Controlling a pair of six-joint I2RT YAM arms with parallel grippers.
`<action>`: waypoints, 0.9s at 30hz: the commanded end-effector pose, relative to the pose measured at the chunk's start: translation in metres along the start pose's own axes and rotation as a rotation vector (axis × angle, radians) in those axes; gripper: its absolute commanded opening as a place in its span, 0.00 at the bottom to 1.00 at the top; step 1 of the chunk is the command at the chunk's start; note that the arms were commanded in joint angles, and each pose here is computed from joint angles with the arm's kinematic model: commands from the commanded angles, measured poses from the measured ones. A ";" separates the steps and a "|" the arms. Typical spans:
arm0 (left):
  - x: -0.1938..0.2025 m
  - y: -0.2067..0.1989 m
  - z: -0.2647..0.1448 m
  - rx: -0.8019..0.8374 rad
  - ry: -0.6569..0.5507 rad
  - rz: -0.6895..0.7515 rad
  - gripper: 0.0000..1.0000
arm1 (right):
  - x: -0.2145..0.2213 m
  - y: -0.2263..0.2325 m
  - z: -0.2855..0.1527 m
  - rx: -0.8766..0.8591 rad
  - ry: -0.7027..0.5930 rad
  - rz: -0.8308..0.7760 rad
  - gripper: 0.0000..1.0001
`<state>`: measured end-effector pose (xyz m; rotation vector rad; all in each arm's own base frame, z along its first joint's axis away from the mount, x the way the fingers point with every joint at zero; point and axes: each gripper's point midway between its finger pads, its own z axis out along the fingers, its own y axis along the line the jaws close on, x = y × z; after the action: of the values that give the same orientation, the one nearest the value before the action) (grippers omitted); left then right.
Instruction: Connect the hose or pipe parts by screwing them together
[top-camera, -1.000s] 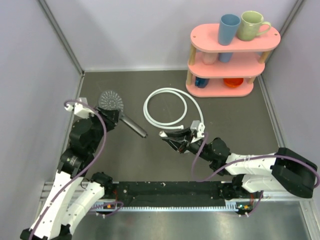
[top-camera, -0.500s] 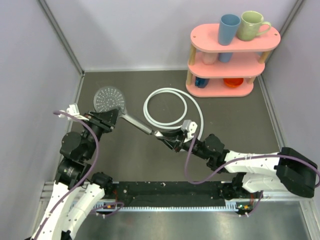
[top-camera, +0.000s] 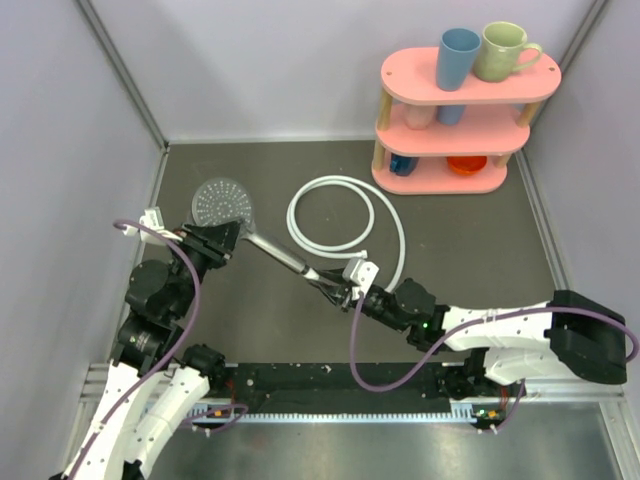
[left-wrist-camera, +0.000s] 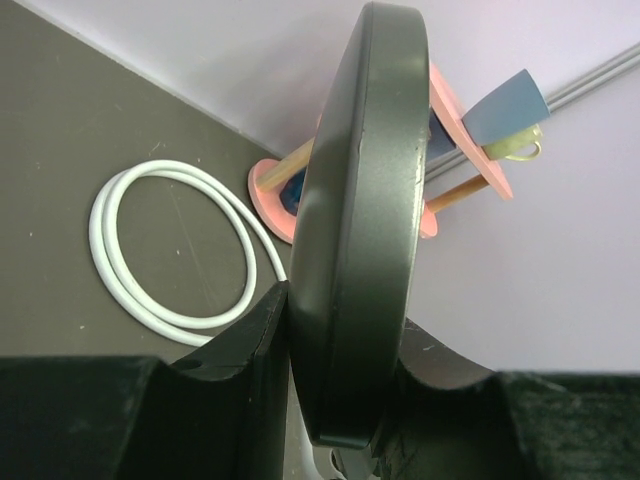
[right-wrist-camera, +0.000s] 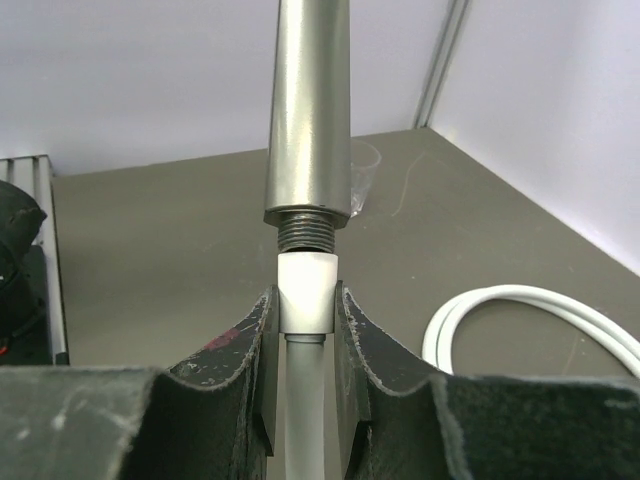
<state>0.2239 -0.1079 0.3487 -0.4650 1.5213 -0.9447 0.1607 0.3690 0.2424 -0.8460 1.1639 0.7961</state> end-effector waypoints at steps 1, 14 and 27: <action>-0.015 -0.018 -0.003 0.055 -0.046 -0.011 0.00 | -0.040 -0.012 0.010 0.078 -0.101 -0.040 0.00; 0.000 0.000 0.007 0.001 -0.003 0.006 0.00 | -0.039 -0.001 0.015 0.064 -0.085 -0.103 0.00; 0.020 0.008 0.013 0.028 0.055 0.045 0.00 | -0.034 -0.005 0.023 0.100 -0.046 -0.108 0.00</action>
<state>0.2373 -0.1074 0.3226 -0.4760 1.5819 -0.8807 0.1695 0.3710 0.2247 -0.8985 1.1998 0.6097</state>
